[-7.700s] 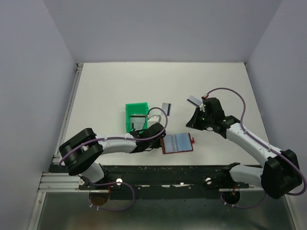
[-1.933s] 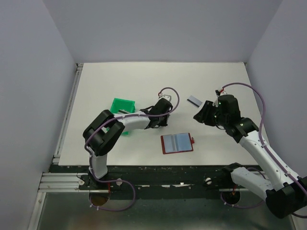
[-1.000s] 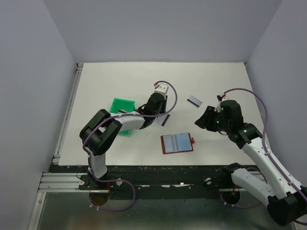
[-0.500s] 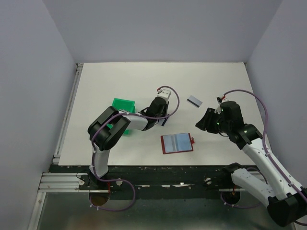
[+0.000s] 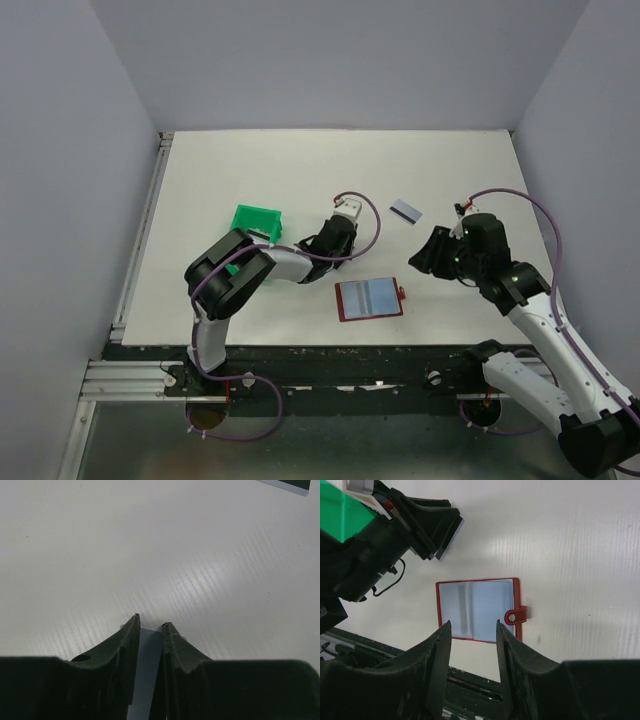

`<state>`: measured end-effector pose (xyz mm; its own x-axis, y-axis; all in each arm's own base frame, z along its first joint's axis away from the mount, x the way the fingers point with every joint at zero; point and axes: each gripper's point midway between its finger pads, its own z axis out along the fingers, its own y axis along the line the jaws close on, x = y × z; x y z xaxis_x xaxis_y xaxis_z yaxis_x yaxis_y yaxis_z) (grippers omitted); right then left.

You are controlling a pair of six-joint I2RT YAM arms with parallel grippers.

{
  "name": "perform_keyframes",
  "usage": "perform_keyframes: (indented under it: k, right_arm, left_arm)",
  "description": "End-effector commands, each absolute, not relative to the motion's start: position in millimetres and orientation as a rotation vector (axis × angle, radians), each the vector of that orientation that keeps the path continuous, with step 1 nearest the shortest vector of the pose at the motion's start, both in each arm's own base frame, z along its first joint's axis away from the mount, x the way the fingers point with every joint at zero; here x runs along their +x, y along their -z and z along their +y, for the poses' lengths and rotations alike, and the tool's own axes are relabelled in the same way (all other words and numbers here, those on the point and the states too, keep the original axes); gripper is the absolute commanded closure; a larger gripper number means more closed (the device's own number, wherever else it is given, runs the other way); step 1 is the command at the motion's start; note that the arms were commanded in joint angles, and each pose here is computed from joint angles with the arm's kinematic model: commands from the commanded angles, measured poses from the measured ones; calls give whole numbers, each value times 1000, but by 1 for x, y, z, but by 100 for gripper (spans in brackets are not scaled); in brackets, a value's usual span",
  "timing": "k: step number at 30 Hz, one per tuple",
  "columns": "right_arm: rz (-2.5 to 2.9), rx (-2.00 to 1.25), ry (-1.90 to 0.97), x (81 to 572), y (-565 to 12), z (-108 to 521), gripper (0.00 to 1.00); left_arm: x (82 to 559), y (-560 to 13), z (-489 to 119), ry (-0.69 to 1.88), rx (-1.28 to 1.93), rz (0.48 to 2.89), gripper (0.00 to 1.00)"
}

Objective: Put the credit cards into the card holder
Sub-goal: Move the credit card to the corner of the board.

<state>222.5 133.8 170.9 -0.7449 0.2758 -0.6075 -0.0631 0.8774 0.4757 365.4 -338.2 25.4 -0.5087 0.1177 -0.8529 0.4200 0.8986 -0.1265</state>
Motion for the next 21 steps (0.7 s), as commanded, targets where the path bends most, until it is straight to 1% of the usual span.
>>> perform_keyframes:
  k: [1,5,10,15,21]
  right_arm:
    - [2361,164,-616,214,-163,131,50]
    - [2364,167,-615,211,-160,130,50]
    - [2367,163,-614,211,-158,130,50]
    - [2368,167,-626,211,-156,132,50]
    - [2367,174,-641,211,-155,134,50]
  left_arm:
    - [321,15,-312,331,361,2264,67]
    - [290,33,-284,311,269,2368,67]
    - [247,42,-258,264,209,2487,67]
    - [211,35,-240,200,218,2556,66]
    - [183,31,-217,122,189,2605,66]
